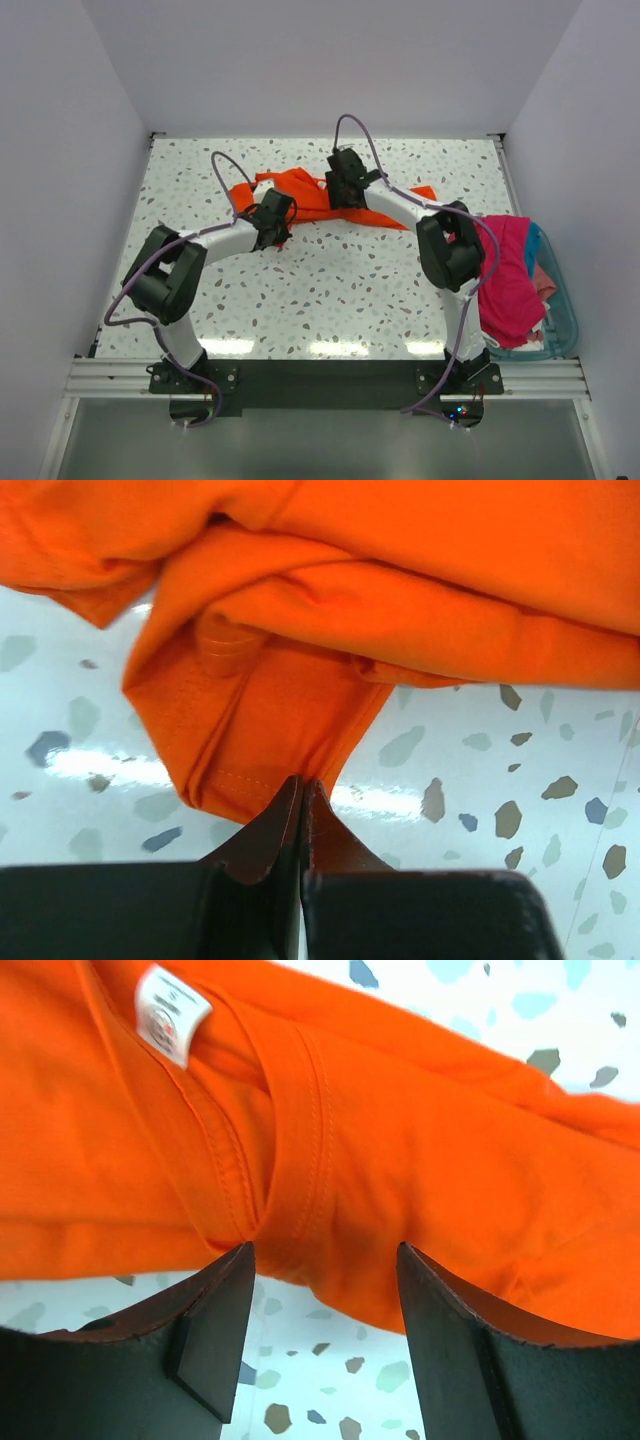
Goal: Fold and stack the t-shirts
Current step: Flatten the tshirt out
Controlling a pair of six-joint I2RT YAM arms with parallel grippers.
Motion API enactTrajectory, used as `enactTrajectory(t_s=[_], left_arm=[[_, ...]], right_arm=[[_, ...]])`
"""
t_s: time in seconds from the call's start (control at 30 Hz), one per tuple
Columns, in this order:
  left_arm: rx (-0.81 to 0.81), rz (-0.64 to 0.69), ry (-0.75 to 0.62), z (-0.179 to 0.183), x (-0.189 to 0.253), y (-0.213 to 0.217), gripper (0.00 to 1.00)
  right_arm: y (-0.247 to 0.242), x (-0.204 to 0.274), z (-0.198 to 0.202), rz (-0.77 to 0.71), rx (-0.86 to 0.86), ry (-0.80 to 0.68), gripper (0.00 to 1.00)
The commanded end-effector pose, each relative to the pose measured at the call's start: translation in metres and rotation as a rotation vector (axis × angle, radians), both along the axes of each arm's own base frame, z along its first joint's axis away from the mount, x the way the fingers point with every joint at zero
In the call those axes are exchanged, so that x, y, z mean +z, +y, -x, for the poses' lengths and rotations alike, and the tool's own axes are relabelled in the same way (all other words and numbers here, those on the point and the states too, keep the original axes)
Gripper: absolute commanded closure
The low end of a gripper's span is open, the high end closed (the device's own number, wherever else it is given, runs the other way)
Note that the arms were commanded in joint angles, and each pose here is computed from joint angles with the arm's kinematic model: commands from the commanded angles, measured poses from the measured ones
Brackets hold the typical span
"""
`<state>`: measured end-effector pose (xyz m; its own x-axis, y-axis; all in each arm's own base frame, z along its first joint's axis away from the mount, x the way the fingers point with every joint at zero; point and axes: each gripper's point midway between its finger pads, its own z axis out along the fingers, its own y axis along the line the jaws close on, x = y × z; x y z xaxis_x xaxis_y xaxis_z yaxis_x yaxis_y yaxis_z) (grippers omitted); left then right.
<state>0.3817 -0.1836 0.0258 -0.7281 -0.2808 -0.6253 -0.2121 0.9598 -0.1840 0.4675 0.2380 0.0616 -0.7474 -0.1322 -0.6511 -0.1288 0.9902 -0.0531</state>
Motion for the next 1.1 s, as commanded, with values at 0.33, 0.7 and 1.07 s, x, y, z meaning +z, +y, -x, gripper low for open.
enactTrajectory(t_s=[0.33, 0.7, 1.07], left_arm=[[0.161, 0.028, -0.058, 0.012, 0.044, 0.073, 1.0], [0.193, -0.006, -0.094, 0.013, 0.078, 0.106, 1.0], [0.261, -0.06, -0.229, 0.016, 0.154, 0.166, 1.0]], right_arm=[[0.042, 0.002, -0.009, 0.049, 0.044, -0.062, 0.53], [0.019, 0.048, -0.007, 0.094, -0.015, -0.121, 1.0], [-0.052, 0.238, -0.004, 0.124, -0.153, -0.401, 1.0]])
